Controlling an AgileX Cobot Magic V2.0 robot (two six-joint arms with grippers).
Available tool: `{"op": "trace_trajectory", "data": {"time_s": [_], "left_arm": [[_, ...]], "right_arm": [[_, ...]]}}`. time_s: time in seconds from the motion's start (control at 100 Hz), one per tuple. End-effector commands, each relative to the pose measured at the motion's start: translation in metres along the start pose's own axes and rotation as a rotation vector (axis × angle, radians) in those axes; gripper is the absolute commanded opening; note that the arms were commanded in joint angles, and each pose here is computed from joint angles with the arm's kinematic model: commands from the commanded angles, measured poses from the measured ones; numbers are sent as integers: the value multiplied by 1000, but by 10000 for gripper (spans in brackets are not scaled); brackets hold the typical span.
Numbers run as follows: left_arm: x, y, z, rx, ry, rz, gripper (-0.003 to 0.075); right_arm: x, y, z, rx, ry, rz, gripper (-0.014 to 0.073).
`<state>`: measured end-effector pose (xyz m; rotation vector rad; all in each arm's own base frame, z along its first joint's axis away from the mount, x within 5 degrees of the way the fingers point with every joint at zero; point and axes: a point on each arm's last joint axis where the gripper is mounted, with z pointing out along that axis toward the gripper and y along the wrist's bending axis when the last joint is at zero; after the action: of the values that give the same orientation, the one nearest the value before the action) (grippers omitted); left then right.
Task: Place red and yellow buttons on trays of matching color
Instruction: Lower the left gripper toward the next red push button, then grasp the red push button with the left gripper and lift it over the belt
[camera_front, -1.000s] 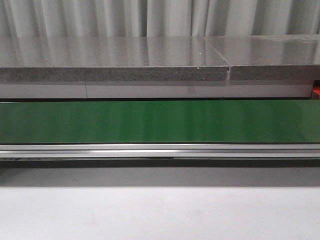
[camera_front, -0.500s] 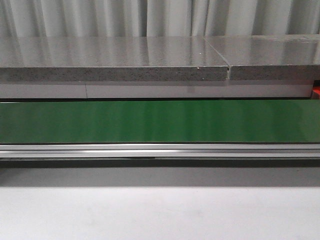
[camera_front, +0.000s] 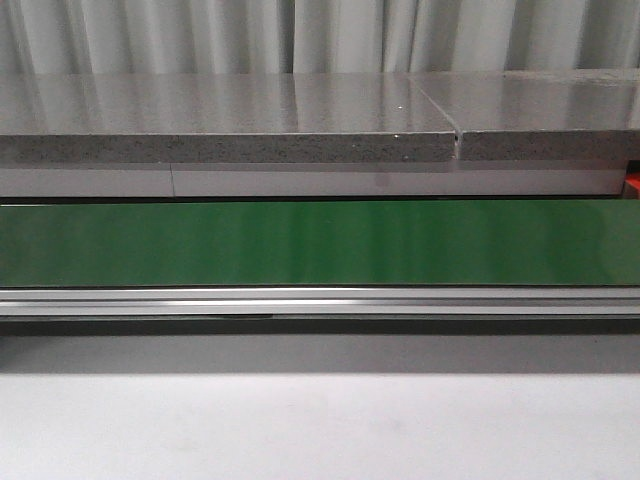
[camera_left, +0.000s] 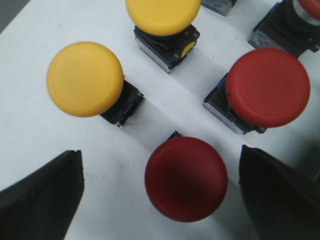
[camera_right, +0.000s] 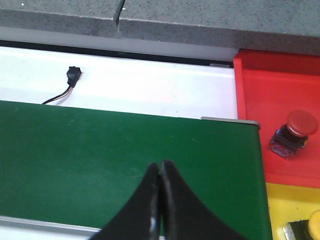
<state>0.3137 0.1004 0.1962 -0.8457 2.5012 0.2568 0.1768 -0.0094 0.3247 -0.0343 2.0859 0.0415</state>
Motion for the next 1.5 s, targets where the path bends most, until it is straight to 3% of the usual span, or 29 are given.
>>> {"op": "trace_trajectory", "data": {"time_s": [0.0, 0.46, 0.87, 1.21, 1.49], "left_arm": [[-14, -1, -15, 34, -81, -11, 505], [-16, 1, -24, 36, -104, 10, -21], [-23, 7, -115, 126, -345, 80, -19], [-9, -37, -137, 206, -353, 287, -19], [-6, -66, -130, 223, -311, 381, -19]], "right_arm": [[-14, -1, -8, 22, -98, -2, -67], [-14, -1, -8, 22, -98, -2, -67], [-14, -1, -8, 22, -98, -2, -67], [-14, -1, -8, 22, -98, -2, -67], [-14, -1, -8, 22, -98, -2, -67]]}}
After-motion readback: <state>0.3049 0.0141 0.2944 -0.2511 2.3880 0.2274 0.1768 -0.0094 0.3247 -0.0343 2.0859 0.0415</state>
